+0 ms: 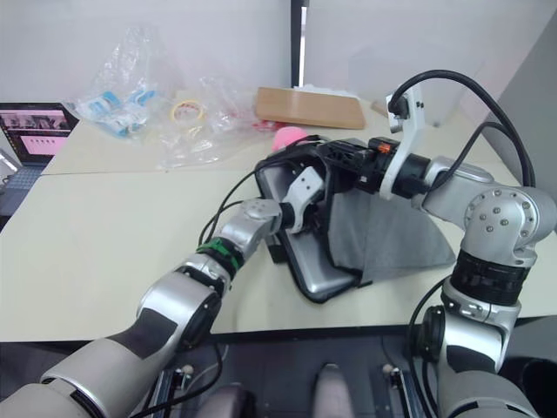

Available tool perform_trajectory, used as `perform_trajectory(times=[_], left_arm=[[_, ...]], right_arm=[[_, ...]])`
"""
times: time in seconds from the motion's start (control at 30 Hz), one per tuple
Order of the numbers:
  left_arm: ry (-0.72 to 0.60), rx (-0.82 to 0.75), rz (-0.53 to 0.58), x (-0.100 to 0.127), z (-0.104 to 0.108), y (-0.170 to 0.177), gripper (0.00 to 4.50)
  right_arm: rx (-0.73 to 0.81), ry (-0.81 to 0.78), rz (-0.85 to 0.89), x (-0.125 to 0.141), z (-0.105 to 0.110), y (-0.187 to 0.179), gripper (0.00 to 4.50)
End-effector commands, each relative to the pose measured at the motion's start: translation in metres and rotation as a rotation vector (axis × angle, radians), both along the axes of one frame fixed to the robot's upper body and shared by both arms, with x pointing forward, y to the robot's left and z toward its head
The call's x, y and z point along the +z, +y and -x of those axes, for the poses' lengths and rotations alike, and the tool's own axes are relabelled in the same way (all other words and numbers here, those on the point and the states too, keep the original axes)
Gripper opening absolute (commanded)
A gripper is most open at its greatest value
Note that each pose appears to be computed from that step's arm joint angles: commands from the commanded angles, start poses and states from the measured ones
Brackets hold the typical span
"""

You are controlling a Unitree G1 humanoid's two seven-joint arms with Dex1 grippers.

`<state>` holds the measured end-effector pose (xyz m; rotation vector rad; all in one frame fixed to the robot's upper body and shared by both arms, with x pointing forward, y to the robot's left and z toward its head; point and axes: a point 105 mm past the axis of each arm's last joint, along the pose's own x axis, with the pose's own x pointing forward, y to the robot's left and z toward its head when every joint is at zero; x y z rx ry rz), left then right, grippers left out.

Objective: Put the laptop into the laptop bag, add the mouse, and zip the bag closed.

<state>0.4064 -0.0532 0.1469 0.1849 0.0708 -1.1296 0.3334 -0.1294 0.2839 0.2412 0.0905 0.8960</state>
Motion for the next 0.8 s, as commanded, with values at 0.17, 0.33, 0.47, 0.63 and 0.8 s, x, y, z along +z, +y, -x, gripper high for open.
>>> perform_trajectory(times=[0.17,0.33,0.47,0.63,0.8], left_arm=[[-0.11,-0.057,0.13,0.029,0.006,0.039,4.48],[-0.149,-0.014,0.129,0.038,0.02,0.097,4.48],[-0.134,0.069,0.11,0.043,0.033,0.148,4.48],[-0.111,0.183,0.063,0.038,0.048,0.197,4.48],[-0.081,0.319,-0.028,0.018,0.074,0.248,4.48]], right_arm=[[0.044,-0.114,-0.037,0.022,0.011,0.003,0.0],[0.077,-0.101,-0.023,0.013,0.014,0.012,0.0],[0.13,-0.083,0.001,0.001,0.019,0.027,0.0],[0.173,-0.073,0.143,-0.032,0.023,0.047,0.0],[0.168,-0.135,0.354,-0.079,0.019,0.067,0.0]])
